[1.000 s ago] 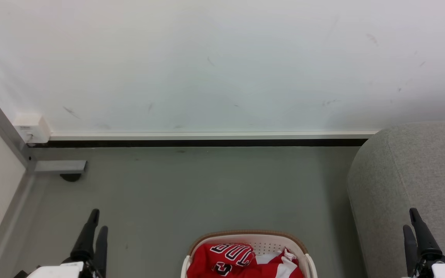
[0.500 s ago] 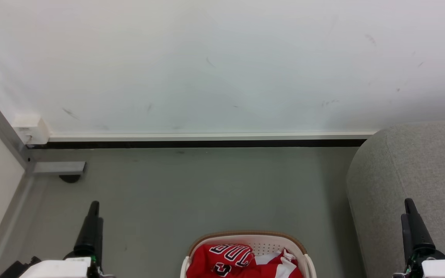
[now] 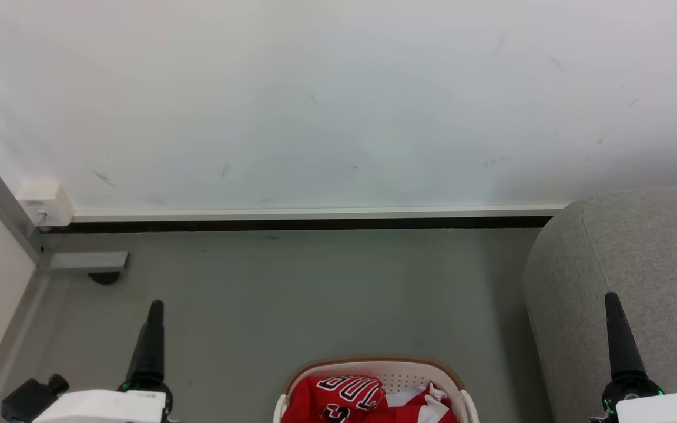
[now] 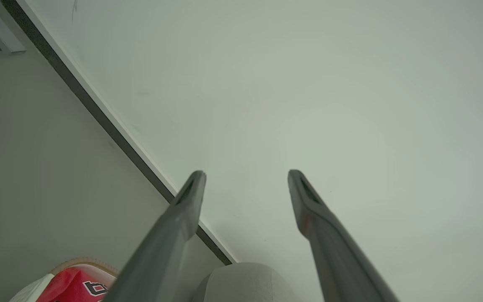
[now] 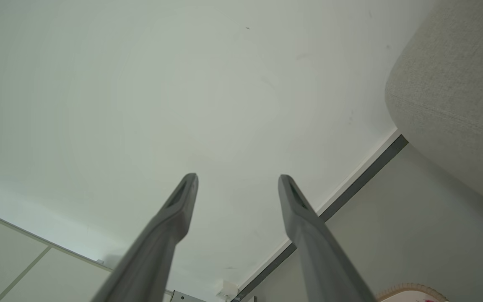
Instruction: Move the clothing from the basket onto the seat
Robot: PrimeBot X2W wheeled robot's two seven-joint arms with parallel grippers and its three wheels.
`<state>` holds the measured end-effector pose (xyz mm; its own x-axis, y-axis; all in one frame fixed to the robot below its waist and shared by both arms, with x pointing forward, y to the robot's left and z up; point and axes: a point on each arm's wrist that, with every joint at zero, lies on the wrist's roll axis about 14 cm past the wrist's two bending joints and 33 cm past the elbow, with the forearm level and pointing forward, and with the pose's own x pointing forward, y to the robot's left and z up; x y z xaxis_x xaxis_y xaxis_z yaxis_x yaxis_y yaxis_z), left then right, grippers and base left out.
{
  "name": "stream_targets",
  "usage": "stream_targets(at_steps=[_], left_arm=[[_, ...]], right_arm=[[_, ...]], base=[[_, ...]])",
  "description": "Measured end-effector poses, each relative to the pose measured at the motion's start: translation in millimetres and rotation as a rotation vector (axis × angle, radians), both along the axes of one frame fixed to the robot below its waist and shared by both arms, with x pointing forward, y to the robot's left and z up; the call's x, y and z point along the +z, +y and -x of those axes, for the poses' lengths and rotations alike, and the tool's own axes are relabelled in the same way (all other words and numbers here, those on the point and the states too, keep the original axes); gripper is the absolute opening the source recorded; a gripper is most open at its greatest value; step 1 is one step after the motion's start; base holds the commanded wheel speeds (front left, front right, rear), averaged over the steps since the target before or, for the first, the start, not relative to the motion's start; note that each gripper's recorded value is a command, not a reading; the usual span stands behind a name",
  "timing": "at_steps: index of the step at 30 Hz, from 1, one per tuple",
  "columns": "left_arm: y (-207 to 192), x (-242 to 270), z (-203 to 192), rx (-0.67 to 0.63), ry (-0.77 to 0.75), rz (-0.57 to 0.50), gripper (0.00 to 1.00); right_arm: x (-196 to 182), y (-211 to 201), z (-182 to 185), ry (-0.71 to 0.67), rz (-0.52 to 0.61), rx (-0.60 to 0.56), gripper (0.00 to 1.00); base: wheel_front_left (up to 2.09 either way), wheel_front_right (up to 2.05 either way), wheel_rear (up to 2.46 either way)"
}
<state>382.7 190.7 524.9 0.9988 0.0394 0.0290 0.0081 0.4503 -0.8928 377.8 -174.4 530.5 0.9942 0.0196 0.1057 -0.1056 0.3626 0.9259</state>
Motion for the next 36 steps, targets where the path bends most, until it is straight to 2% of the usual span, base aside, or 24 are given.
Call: stream_targets(at_steps=[8, 12, 18, 36], left_arm=[[-2, 8, 0, -0.003, -0.028, -0.214, 1.00], [-5, 9, 0, -0.006, -0.038, -0.283, 1.00], [-9, 10, 0, -0.016, -0.044, -0.436, 1.00], [-22, 11, 1, -0.038, -0.073, -0.688, 1.00]], right_arm=[[4, 1, 2, -0.041, 0.218, -0.007, 1.00], [2, 4, 3, -0.049, 0.334, -0.006, 1.00], [0, 3, 3, -0.058, 0.458, -0.013, 1.00], [-16, 5, 7, -0.031, 0.683, -0.013, 1.00]], base=[[0.00, 0.00, 0.00], [0.00, 0.00, 0.00], [0.00, 0.00, 0.00], [0.00, 0.00, 0.00]])
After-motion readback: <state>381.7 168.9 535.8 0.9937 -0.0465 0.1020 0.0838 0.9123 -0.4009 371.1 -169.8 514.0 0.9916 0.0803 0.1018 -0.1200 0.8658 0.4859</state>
